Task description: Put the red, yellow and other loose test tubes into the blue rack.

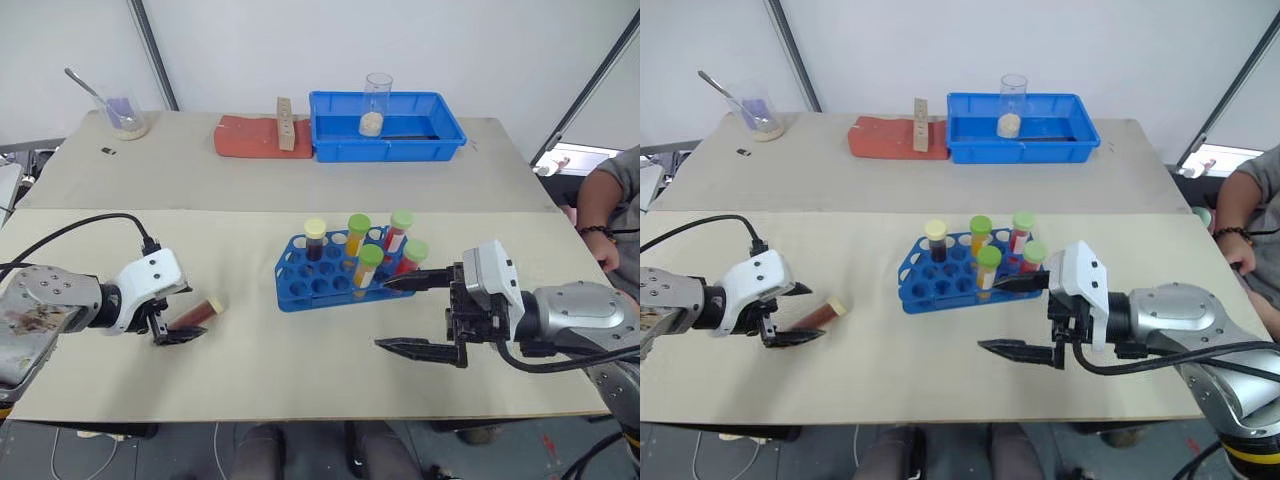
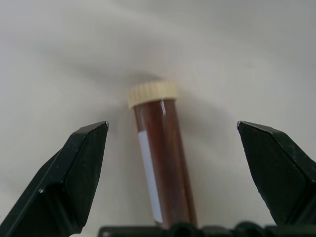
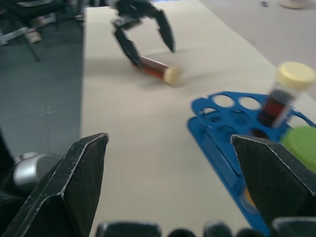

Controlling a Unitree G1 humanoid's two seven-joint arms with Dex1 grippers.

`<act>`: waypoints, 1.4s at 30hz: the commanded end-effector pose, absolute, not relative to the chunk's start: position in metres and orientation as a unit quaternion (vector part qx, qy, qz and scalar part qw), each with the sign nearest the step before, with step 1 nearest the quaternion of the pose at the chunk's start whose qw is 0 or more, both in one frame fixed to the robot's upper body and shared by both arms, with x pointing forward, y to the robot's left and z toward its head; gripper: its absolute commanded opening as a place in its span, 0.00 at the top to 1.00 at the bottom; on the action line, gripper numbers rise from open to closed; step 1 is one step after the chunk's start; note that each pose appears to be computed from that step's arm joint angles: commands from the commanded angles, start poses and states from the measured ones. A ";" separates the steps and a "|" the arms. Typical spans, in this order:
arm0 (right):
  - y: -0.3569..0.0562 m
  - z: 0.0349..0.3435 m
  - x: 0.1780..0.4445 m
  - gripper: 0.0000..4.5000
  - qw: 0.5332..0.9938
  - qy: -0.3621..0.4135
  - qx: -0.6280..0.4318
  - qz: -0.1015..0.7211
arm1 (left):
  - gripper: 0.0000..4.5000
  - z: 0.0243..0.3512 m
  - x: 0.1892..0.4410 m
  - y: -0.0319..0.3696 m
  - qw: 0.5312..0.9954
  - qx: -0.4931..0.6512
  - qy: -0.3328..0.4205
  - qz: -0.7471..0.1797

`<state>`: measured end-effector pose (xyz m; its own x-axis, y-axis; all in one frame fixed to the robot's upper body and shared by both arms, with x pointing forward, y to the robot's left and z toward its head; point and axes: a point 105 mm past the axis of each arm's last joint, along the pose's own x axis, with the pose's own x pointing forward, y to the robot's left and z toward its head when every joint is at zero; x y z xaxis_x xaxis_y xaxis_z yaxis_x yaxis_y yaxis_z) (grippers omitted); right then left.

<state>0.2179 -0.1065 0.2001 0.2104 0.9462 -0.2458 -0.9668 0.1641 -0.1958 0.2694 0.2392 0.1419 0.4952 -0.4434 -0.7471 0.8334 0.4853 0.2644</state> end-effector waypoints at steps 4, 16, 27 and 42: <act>-0.095 0.211 0.205 0.02 0.746 0.021 -0.130 0.653 | 0.00 0.138 0.287 0.244 0.806 0.339 0.327 -0.358; -0.095 0.207 0.197 0.01 0.733 0.049 -0.128 0.666 | 0.52 0.124 0.299 0.239 0.780 0.341 0.361 -0.381; -0.113 0.205 0.195 0.01 0.753 0.076 -0.134 0.640 | 0.80 0.164 0.301 0.233 0.775 0.334 0.316 -0.433; -0.137 0.200 0.216 0.01 0.849 0.080 -0.172 0.493 | 0.80 0.219 0.311 0.086 0.838 0.091 -0.034 -0.537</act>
<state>0.2132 -0.1391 0.1958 0.4515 0.8365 -0.3104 -0.8922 0.4202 -0.1653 0.3072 0.0917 0.2138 0.3634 -0.9258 -0.1042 0.9292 0.3521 0.1122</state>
